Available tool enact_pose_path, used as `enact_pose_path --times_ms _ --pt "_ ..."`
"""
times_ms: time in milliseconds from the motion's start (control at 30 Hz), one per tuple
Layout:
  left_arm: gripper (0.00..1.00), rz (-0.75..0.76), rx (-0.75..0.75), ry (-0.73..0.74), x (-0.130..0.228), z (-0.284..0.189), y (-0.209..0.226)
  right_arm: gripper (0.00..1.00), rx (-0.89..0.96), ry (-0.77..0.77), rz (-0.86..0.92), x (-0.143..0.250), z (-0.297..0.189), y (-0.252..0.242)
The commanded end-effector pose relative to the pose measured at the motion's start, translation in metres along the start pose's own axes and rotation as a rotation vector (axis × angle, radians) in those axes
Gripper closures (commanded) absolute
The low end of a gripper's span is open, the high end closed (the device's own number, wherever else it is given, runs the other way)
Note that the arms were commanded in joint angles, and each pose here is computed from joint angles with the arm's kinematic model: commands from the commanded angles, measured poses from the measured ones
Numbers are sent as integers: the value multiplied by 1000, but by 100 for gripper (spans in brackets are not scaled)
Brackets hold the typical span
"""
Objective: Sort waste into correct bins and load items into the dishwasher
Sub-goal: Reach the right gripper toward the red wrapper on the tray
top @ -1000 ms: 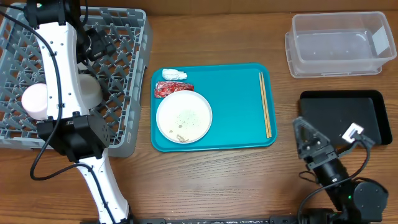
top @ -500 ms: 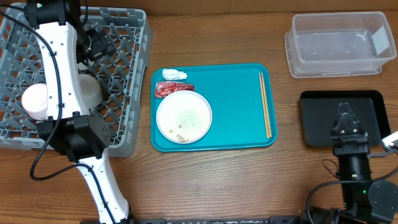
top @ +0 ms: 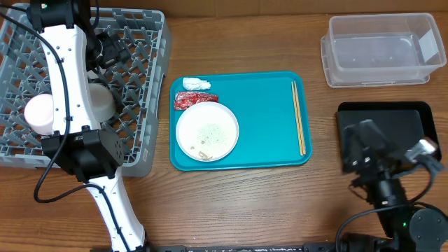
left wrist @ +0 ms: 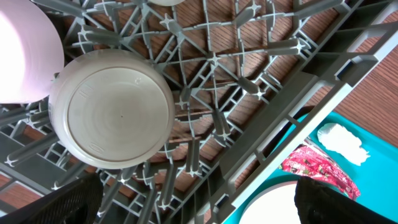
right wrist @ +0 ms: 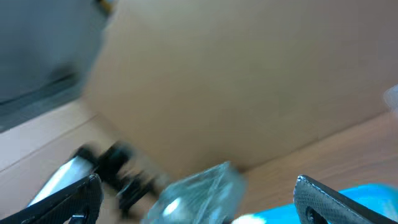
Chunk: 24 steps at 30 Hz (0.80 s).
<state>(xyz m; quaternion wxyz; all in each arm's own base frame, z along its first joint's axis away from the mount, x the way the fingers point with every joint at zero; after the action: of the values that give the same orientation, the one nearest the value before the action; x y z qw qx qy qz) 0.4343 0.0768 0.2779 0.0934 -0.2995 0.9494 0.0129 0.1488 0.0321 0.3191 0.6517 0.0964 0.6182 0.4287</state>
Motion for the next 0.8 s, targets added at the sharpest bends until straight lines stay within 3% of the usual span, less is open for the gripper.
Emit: enact_pose_path --times_ms 0,167,367,600,767 --pt "0 23 18 -18 1 -9 -1 0 -211 168 33 15 -1 32" --pt "0 22 17 -18 1 -9 0 0 -299 305 64 32 3 42" --pt "0 23 18 -18 1 -9 -1 1 -264 369 -25 16 40 49" --pt "0 23 18 -18 1 -9 -1 1 -88 813 -181 20 123 36" --pt "0 23 18 -18 1 -9 -1 1 215 1038 -426 43 179 34"
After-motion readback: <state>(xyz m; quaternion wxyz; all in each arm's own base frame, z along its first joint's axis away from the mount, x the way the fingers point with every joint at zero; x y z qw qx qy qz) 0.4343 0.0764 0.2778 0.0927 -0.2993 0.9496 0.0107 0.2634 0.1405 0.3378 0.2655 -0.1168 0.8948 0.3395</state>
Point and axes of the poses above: each gripper's point midway between its finger pads, its own z axis out along the fingers, its own y axis along the line the jaws close on, x = y × z, the point moved 8 cm from there along -z, back along the fingers, and after that the axes turned 2 degrees about -z, right-handed, at the moved point
